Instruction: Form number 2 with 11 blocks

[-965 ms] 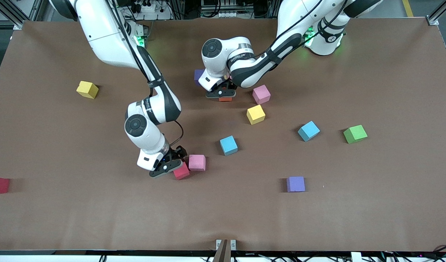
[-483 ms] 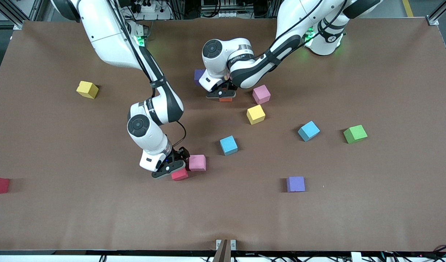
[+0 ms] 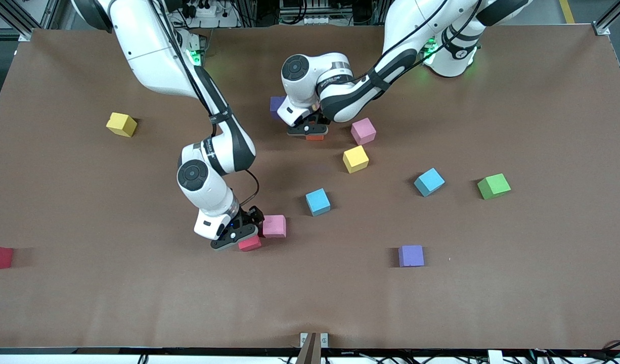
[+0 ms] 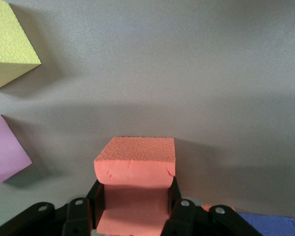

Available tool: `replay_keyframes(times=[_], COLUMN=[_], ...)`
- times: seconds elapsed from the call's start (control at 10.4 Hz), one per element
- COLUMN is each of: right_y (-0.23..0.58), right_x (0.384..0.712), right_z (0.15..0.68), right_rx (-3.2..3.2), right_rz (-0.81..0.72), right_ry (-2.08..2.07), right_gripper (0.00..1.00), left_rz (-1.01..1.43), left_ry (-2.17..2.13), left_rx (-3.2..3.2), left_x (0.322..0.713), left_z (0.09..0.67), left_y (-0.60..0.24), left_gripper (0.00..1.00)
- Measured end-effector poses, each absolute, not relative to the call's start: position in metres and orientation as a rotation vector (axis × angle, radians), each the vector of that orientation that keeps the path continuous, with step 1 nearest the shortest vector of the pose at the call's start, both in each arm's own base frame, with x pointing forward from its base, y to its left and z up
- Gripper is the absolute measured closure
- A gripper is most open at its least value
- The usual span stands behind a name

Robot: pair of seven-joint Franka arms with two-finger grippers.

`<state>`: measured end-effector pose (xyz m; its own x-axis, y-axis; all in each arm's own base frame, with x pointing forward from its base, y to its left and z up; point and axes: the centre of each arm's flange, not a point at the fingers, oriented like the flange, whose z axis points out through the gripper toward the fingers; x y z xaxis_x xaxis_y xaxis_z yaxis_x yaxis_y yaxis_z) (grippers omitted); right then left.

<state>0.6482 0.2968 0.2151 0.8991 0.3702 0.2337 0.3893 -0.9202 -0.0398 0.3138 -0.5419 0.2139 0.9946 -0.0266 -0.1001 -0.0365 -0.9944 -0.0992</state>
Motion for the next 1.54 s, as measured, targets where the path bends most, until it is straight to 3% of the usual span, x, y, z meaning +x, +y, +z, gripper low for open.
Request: replay_keyframes(times=[0.39, 0.48, 0.58, 0.68, 0.77, 1.25, 1.35, 1.54], right_y=[0.299, 0.299, 0.299, 0.299, 0.299, 0.307, 0.308, 0.306], right_x=[0.652, 0.652, 0.652, 0.652, 0.652, 0.653, 0.655, 0.660], right_z=[0.210, 0.210, 0.209, 0.209, 0.210, 0.215, 0.219, 0.225], right_rx=[-2.980, -2.980, -2.980, -2.980, -2.980, -2.971, -2.969, -2.972], right_rz=[-0.356, -0.356, -0.355, -0.355, -0.358, -0.375, -0.389, -0.397], right_ry=[-0.571, -0.571, -0.572, -0.572, -0.572, -0.588, -0.596, -0.607], right_gripper=[0.00, 0.07, 0.07, 0.18, 0.36, 0.42, 0.42, 0.42], left_rz=[0.151, 0.152, 0.153, 0.153, 0.153, 0.150, 0.149, 0.146], left_ry=[0.052, 0.053, 0.055, 0.058, 0.059, 0.020, -0.008, -0.028], left_rx=[-3.036, -3.035, -3.034, -3.034, -3.034, -3.035, -3.036, -3.040], left_x=[0.312, 0.312, 0.311, 0.310, 0.310, 0.309, 0.309, 0.310], left_z=[0.214, 0.213, 0.213, 0.213, 0.213, 0.213, 0.213, 0.214], left_y=[-0.542, -0.542, -0.542, -0.543, -0.543, -0.544, -0.544, -0.544], left_gripper=[0.47, 0.47, 0.47, 0.47, 0.47, 0.48, 0.45, 0.24])
